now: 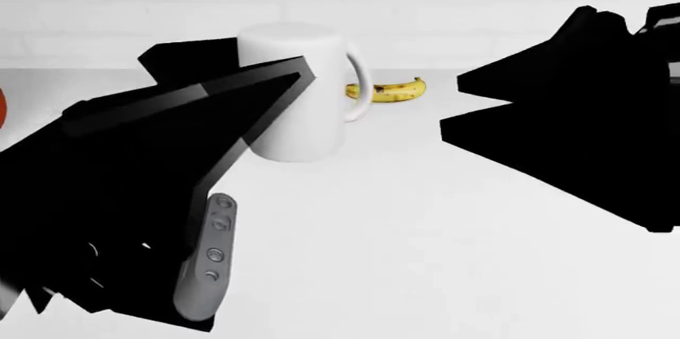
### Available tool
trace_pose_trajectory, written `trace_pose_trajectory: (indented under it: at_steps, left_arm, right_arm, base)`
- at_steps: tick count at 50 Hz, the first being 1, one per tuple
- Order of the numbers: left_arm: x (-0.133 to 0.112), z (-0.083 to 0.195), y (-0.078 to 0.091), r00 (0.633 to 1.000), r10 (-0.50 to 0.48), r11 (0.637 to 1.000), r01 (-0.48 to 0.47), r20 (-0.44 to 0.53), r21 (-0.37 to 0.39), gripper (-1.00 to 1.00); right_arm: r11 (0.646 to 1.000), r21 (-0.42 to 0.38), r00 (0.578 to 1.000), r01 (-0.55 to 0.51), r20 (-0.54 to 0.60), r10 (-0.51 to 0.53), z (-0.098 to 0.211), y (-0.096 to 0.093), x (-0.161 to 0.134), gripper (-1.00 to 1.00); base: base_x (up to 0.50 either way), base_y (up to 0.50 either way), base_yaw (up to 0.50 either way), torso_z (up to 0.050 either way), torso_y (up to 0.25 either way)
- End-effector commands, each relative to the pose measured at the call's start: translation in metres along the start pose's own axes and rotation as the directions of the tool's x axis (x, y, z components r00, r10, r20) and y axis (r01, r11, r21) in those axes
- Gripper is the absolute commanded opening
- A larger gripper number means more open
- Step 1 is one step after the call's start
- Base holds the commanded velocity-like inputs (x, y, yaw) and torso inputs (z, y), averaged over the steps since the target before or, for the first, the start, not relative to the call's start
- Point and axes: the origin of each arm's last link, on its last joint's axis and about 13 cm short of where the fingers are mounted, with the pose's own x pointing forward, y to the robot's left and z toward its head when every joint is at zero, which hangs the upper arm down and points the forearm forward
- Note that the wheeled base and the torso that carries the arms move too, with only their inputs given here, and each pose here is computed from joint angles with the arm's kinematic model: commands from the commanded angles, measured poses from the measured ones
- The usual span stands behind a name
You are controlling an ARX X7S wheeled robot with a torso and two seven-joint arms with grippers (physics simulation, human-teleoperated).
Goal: A wet mug is on the counter and needs to be dried. Pick it up and place it upside down in the open cabinet.
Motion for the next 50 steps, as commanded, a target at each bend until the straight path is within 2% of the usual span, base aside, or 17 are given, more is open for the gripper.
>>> trace_pose_trajectory:
  at_steps: [1, 14, 50]
  left_arm:
    - [-0.001, 0.003, 0.002, 1.0, 0.02, 1.0, -0.02, -0.004, -0.011, -1.0]
    - [-0.001, 0.004, 0.005, 1.0, 0.021, 1.0, -0.021, -0.012, -0.016, -1.0]
    - [-0.001, 0.003, 0.012, 1.0, 0.009, 0.998, -0.011, -0.02, -0.064, -1.0]
  right_arm:
    - [0.998, -0.027, 0.998, -0.062, -0.015, 0.062, 0.012, 0.0, 0.014, 1.0]
    - [0.986, -0.058, 0.987, -0.156, -0.031, 0.155, 0.017, 0.001, 0.025, 1.0]
    - [0.943, -0.221, 0.967, -0.247, -0.116, 0.226, 0.028, 0.006, 0.045, 1.0]
  base:
    - [0.0, 0.0, 0.0, 0.0, 0.0]
    - [0.0, 0.0, 0.0, 0.0, 0.001]
    - [0.0, 0.0, 0.0, 0.0, 0.0]
